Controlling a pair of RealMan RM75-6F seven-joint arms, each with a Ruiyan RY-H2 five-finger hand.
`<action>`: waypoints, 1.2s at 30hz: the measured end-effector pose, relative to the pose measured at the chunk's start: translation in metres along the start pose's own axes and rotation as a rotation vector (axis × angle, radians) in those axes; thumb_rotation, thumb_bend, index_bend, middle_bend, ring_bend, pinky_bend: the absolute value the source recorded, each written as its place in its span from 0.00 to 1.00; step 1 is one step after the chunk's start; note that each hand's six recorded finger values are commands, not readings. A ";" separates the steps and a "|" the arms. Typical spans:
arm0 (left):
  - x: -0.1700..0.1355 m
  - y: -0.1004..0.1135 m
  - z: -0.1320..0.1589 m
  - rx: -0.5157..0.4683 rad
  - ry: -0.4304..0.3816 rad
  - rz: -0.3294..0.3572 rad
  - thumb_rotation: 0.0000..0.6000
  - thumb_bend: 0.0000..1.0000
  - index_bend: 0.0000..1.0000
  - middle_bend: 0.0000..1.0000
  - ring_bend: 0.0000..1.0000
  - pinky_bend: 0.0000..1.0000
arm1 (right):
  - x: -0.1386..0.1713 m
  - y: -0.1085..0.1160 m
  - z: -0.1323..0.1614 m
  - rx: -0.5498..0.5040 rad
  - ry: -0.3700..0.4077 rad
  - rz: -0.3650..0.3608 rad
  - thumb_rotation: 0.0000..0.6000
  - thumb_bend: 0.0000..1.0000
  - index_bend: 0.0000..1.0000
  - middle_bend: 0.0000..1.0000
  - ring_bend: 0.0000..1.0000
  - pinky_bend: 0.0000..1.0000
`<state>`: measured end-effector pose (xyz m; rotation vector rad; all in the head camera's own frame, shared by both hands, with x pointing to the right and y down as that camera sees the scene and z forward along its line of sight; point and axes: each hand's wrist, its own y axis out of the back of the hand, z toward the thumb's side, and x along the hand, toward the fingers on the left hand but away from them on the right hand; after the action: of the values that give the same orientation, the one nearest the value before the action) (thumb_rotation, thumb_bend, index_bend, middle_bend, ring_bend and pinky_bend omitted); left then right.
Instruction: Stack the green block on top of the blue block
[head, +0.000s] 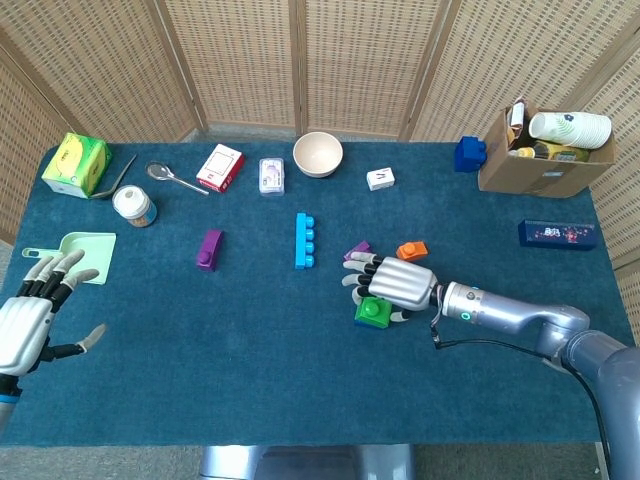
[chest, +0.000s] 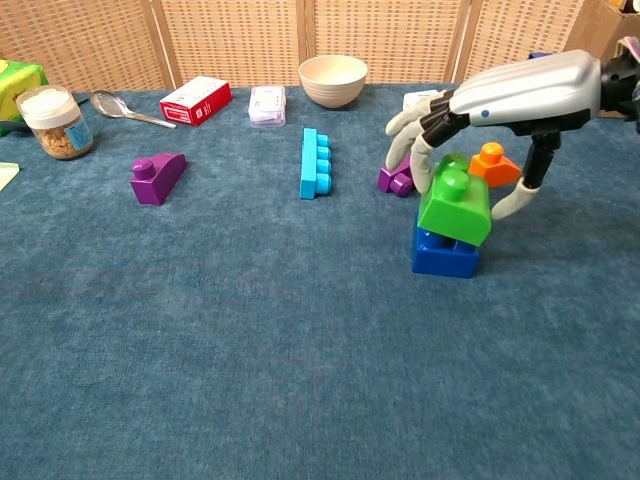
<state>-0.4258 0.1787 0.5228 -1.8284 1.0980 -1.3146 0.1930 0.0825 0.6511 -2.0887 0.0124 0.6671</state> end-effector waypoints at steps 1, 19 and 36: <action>0.000 0.000 0.000 0.000 -0.001 0.000 0.82 0.34 0.19 0.06 0.00 0.00 | 0.000 0.000 0.000 0.000 -0.002 -0.001 1.00 0.16 0.42 0.21 0.03 0.00; 0.000 -0.001 -0.001 0.004 0.004 -0.005 0.82 0.34 0.19 0.06 0.00 0.00 | -0.002 -0.004 -0.002 0.012 -0.006 0.015 1.00 0.16 0.41 0.21 0.03 0.00; 0.000 0.000 -0.003 0.006 0.011 -0.002 0.82 0.34 0.19 0.06 0.00 0.00 | -0.008 -0.004 0.002 0.021 0.011 0.019 1.00 0.16 0.40 0.21 0.03 0.00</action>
<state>-0.4286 0.1789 0.5233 -1.8206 1.0976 -1.3285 0.1865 0.0847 0.6566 -2.0741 0.0456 0.6648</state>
